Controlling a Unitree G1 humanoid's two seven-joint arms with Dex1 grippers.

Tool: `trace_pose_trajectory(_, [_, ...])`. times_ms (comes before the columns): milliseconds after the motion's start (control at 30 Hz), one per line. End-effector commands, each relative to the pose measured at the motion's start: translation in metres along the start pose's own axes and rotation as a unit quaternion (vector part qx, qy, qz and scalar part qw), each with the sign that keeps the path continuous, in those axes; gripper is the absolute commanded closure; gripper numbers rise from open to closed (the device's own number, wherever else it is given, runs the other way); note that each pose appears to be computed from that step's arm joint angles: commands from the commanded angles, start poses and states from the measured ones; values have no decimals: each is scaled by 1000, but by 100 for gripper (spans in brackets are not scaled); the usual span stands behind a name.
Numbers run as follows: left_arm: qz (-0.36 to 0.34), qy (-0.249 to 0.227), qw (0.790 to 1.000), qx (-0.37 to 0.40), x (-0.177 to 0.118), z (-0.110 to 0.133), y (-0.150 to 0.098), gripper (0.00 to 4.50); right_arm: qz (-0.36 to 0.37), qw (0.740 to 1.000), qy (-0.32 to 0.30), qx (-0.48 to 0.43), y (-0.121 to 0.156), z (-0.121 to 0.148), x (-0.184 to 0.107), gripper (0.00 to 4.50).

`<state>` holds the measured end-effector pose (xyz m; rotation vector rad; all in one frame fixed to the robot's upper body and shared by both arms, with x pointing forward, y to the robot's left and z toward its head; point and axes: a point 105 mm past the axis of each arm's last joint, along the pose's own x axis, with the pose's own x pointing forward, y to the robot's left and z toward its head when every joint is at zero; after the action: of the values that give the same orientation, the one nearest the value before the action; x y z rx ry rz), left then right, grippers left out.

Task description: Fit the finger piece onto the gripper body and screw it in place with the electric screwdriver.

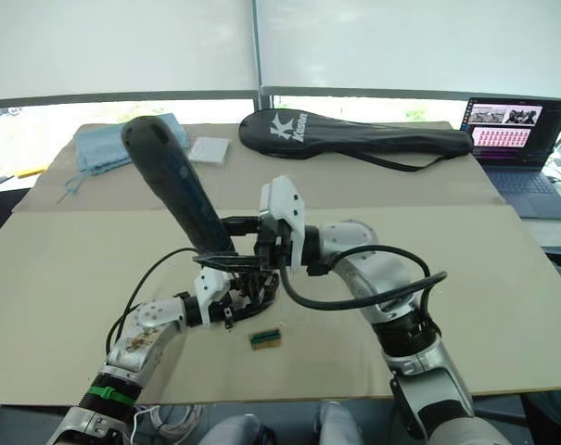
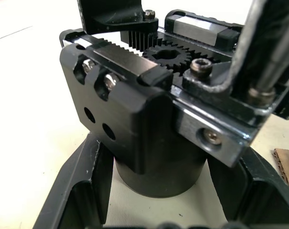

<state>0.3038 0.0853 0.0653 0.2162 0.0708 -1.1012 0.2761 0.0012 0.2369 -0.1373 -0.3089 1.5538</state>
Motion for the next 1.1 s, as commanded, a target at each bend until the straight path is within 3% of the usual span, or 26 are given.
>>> trace_pose_trajectory(33, [0, 51, 998, -39, -3, -30, -8, 219, 18, 997, -50, -55, 4, 39, -1, 258])
trace_pose_trajectory(400, [29, 37, 997, -69, -3, -29, -1, 219, 56, 994, -78, -50, 17, 53, -9, 258])
trace_pose_trajectory(433, [32, 35, 996, -71, -3, -28, 0, 115, 62, 994, -81, -49, 20, 55, -10, 258])
trace_pose_trajectory(467, [35, 36, 996, -69, -4, -28, 0, 80, 71, 993, -86, -51, 23, 58, -11, 258])
trace_pose_trajectory(500, [35, 37, 996, -70, -6, -29, -1, 15, 78, 992, -88, -51, 25, 62, -11, 258])
trace_pose_trajectory(533, [36, 42, 996, -65, -9, -31, -1, 6, 87, 991, -88, -53, 28, 65, -11, 258])
trace_pose_trajectory(733, [58, 43, 996, -59, -41, -32, 5, 6, 108, 989, -83, -50, 37, 86, -24, 258])
trace_pose_trajectory(900, [61, 32, 996, -57, -82, -24, 8, 6, 77, 994, -70, -23, 30, 108, -51, 258])
trace_pose_trajectory(1000, [79, 16, 995, -59, -112, -16, 15, 6, 34, 999, -32, 13, 21, 116, -76, 258])
trace_pose_trajectory(1100, [28, -25, 999, -37, -139, 10, 3, 6, -29, 996, 75, 44, 9, 108, -124, 258])
